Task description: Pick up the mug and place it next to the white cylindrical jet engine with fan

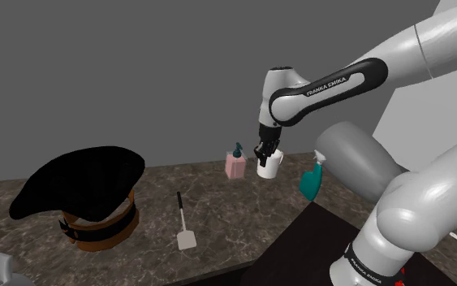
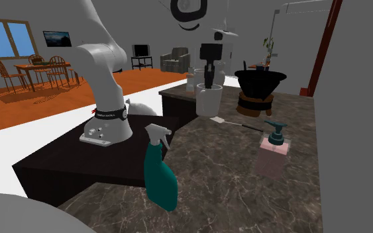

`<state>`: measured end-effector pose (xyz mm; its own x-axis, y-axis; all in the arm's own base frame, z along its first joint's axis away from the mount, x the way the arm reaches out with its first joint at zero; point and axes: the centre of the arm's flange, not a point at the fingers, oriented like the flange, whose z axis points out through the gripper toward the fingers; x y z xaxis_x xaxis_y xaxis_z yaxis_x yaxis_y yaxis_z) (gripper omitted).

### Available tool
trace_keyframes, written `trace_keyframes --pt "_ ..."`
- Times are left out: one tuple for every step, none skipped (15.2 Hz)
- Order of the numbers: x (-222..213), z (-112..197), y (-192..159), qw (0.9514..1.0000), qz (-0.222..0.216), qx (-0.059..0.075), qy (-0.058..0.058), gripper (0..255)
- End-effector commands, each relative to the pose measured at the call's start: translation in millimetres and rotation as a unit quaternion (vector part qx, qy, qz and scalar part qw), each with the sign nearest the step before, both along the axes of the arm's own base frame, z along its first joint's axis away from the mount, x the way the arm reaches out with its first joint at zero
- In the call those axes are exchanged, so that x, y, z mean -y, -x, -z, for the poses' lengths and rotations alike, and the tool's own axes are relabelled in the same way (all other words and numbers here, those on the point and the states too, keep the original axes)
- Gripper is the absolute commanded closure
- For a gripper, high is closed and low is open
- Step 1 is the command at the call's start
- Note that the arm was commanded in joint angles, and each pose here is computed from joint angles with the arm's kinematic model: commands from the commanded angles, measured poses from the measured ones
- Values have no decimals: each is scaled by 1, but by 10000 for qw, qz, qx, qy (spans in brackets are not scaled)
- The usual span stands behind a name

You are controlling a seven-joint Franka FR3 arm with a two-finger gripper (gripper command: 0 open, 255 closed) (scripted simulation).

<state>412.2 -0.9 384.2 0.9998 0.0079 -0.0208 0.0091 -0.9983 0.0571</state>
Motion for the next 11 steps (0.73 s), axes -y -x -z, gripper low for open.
trace_keyframes --pt "0 -11 -1 10000 -1 -2 0 255" --pt "0 -16 -1 10000 -1 -2 0 255" --pt "0 -21 -1 10000 -1 -2 0 255" --pt "0 -26 -1 10000 -1 -2 0 255" --pt "0 -32 -1 10000 -1 -2 0 255" --pt "0 -37 -1 10000 -1 -2 0 255" --pt "0 -42 -1 10000 -1 -2 0 255" --pt "0 -47 -1 10000 -1 -2 0 255" --pt "0 -53 -1 10000 -1 -2 0 255" --pt "0 -58 -1 10000 -1 -2 0 255" --pt "0 -63 -1 10000 -1 -2 0 255"
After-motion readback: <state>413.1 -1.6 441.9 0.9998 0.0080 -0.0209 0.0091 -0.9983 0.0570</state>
